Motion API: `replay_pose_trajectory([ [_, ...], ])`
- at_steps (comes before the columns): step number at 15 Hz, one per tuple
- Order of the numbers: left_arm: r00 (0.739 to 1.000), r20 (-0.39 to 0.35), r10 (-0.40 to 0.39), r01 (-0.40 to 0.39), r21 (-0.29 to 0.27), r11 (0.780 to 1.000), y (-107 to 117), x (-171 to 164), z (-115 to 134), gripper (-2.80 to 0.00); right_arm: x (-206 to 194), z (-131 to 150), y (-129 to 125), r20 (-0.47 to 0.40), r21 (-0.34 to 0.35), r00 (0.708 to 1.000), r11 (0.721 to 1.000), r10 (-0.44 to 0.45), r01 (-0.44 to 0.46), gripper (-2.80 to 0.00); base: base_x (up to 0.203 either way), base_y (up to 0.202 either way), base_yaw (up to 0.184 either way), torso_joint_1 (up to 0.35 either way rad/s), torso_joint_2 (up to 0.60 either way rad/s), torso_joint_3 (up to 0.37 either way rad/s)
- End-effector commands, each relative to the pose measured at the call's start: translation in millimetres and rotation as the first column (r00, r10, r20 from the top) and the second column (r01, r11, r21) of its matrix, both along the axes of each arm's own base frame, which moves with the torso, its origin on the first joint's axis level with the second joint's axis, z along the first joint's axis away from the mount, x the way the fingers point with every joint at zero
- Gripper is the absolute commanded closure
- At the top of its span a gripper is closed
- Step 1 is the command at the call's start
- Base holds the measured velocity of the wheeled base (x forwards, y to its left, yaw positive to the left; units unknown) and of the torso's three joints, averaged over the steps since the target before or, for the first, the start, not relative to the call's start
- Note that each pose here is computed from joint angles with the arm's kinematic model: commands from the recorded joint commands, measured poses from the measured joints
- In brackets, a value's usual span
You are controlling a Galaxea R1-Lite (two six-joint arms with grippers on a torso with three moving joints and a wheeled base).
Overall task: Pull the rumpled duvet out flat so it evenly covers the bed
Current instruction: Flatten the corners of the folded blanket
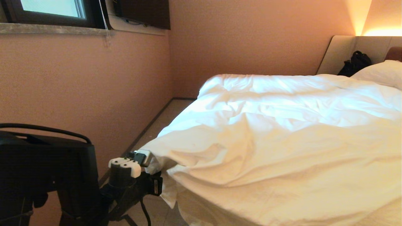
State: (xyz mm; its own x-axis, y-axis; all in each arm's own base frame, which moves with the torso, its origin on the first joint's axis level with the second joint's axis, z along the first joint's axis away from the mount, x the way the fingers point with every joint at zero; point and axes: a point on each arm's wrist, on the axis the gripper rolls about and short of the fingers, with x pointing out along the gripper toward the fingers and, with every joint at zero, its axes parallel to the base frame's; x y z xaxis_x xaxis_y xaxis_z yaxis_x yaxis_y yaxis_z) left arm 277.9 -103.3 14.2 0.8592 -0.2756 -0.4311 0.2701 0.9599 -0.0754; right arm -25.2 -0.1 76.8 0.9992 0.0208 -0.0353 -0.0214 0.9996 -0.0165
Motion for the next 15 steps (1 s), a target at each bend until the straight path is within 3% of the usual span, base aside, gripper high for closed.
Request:
replay_pose_trajectory([
  [1, 1.000, 0.011, 0.000, 0.000, -0.005, 1.000, 0.3, -1.6, 3.3, 0.00, 0.1, 0.0, 0.0, -0.001, -0.001, 1.000, 1.000, 0.001, -0.001, 0.00, 0.000, 0.000, 0.000, 0.000, 0.00, 0.000],
  [6, 1.000, 0.013, 0.001, -0.001, -0.009, 1.000, 5.0, -14.3, 12.9, 0.00, 0.1, -0.1, 0.0, -0.002, 0.000, 1.000, 1.000, 0.001, -0.001, 0.00, 0.000, 0.000, 0.000, 0.000, 0.00, 0.000],
  [15, 0.997, 0.075, 0.023, -0.021, -0.024, 0.999, 22.7, -58.9, 51.3, 0.00, 0.1, 0.0, 0.0, -0.001, 0.000, 1.000, 1.000, 0.001, -0.001, 0.00, 0.000, 0.000, 0.000, 0.000, 0.00, 0.000],
])
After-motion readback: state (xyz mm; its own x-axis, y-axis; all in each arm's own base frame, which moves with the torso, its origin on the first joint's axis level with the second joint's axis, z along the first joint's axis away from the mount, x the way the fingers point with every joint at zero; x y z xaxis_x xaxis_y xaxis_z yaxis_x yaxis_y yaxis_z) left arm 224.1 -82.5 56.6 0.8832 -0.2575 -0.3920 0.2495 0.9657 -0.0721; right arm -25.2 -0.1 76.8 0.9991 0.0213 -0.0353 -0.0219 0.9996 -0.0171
